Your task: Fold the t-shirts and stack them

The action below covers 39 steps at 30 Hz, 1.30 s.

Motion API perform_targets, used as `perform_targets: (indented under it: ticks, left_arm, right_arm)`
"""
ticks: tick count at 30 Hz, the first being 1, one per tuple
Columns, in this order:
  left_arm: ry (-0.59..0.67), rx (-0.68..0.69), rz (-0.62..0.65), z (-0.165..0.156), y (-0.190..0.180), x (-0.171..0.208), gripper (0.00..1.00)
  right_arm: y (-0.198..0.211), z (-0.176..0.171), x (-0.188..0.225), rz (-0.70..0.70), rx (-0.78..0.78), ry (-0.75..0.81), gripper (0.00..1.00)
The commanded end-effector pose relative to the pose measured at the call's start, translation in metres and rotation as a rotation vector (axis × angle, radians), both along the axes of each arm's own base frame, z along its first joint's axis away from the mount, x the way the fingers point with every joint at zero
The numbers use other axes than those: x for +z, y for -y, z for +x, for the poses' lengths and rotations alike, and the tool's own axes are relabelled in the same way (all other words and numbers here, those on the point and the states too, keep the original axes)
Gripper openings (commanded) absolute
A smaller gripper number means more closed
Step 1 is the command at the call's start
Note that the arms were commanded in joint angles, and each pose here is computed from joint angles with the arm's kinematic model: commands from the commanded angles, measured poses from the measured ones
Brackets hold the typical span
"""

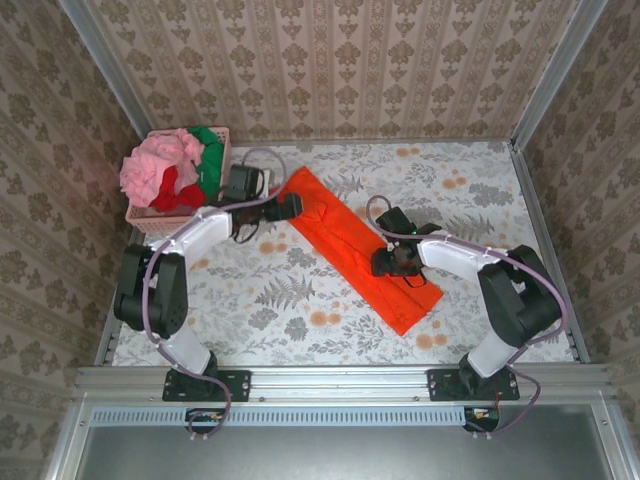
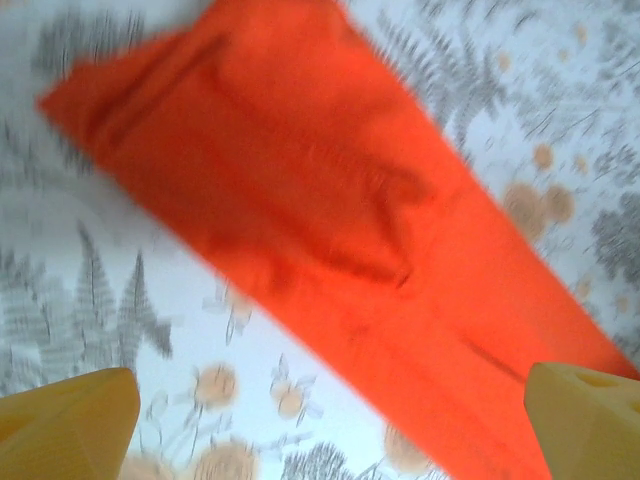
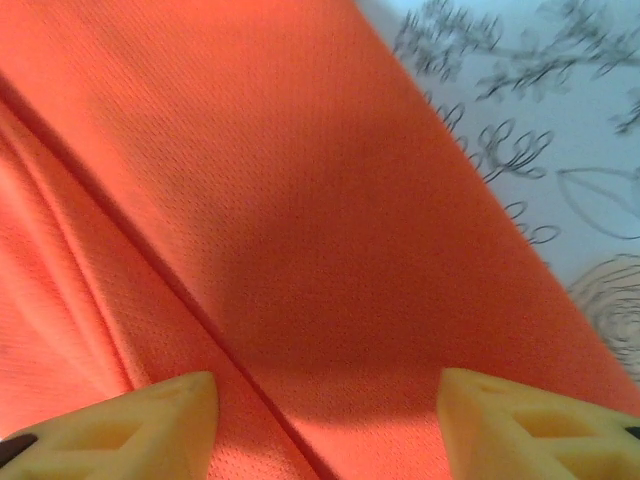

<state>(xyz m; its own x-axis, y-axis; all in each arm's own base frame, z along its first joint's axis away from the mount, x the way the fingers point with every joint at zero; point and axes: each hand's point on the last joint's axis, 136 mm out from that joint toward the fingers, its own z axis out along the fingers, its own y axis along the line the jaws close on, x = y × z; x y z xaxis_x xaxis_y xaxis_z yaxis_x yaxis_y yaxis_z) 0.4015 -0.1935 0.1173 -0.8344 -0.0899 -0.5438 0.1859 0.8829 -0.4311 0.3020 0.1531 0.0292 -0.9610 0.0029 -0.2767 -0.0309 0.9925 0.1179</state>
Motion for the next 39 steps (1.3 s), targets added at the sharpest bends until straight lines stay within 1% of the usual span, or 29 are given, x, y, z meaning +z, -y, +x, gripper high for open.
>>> perform_targets:
  ticks: [1,5,9,13,15,19,21,23,25,27,29,31,35,37,39]
  left_arm:
    - [-0.048,0.097,-0.035,-0.012,-0.012,-0.026,1.0]
    - [-0.057,0.13,-0.009,-0.026,-0.025,-0.034,1.0]
    - [-0.056,0.149,0.007,-0.027,-0.037,-0.033,1.0]
    - [-0.053,0.162,0.003,-0.025,-0.043,-0.032,1.0]
    - [-0.045,0.163,0.002,-0.027,-0.045,-0.029,1.0]
    - [0.005,0.15,0.004,-0.043,-0.05,-0.023,1.0]
    - [0.027,0.144,0.023,-0.056,-0.054,-0.023,1.0]
    - [0.04,0.149,0.057,-0.075,-0.061,-0.026,1.0]
    - [0.046,0.154,0.084,-0.094,-0.065,-0.03,1.0]
    - [0.046,0.156,0.084,-0.112,-0.067,-0.034,1.0]
    - [0.038,0.163,0.053,-0.127,-0.066,-0.035,1.0]
    - [0.031,0.168,0.028,-0.138,-0.066,-0.036,1.0]
    - [0.06,0.171,0.013,-0.151,-0.067,-0.031,1.0]
    - [0.076,0.165,0.011,-0.154,-0.068,-0.028,1.0]
    - [0.094,0.156,0.012,-0.154,-0.068,-0.025,1.0]
  right_arm:
    - [-0.012,-0.015,-0.011,0.02,0.069,-0.045,0.59]
    - [-0.027,-0.041,-0.023,0.024,0.103,-0.097,0.57]
    - [-0.054,-0.06,-0.026,0.048,0.144,-0.11,0.57]
    - [-0.096,-0.062,-0.019,0.074,0.22,-0.097,0.58]
    - [-0.111,-0.052,-0.005,0.087,0.243,-0.042,0.58]
    - [-0.123,-0.009,0.043,0.103,0.235,0.163,0.69]
    - [-0.127,0.016,0.059,0.106,0.222,0.244,0.71]
    - [-0.13,0.044,0.067,0.123,0.192,0.276,0.71]
    - [-0.137,0.073,0.065,0.149,0.166,0.277,0.69]
    - [-0.15,0.1,0.061,0.178,0.154,0.274,0.64]
    - [-0.165,0.127,0.054,0.21,0.152,0.264,0.56]
    - [-0.182,0.148,0.047,0.248,0.153,0.245,0.52]
    - [-0.213,0.181,0.026,0.33,0.122,0.203,0.5]
    - [-0.218,0.196,0.014,0.352,0.079,0.196,0.5]
    - [-0.213,0.208,0.001,0.349,0.016,0.183,0.5]
